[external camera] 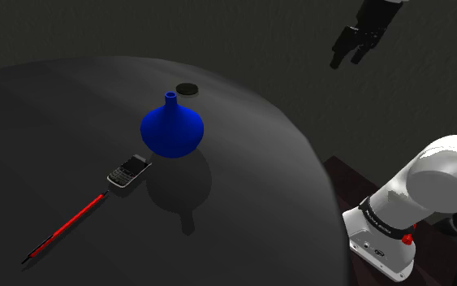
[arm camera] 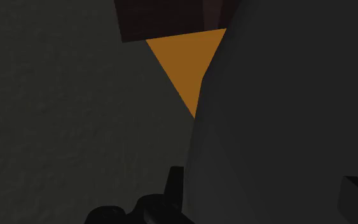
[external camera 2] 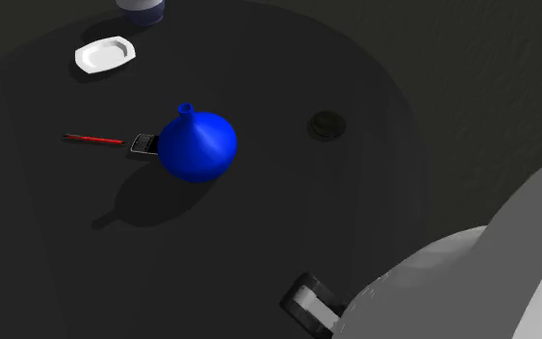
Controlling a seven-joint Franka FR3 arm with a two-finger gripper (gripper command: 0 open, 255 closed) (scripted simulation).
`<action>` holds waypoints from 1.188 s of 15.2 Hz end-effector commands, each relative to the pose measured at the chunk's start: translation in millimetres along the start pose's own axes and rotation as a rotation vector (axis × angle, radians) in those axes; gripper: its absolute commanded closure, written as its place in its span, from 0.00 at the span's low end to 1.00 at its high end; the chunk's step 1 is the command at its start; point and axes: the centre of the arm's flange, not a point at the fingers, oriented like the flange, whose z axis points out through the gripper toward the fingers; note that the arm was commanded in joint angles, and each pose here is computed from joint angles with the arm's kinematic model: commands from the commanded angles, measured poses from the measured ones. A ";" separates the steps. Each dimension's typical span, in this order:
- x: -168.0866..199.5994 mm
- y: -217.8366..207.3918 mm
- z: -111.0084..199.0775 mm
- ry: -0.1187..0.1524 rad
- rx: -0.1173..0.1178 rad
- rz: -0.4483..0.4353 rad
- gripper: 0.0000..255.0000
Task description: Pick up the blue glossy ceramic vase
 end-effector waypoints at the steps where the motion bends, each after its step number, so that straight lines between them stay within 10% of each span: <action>1: 0.0 0.0 0.0 0.000 0.000 0.000 0.00; 18: 68.8 -207.2 33.3 -0.005 0.026 -0.019 0.00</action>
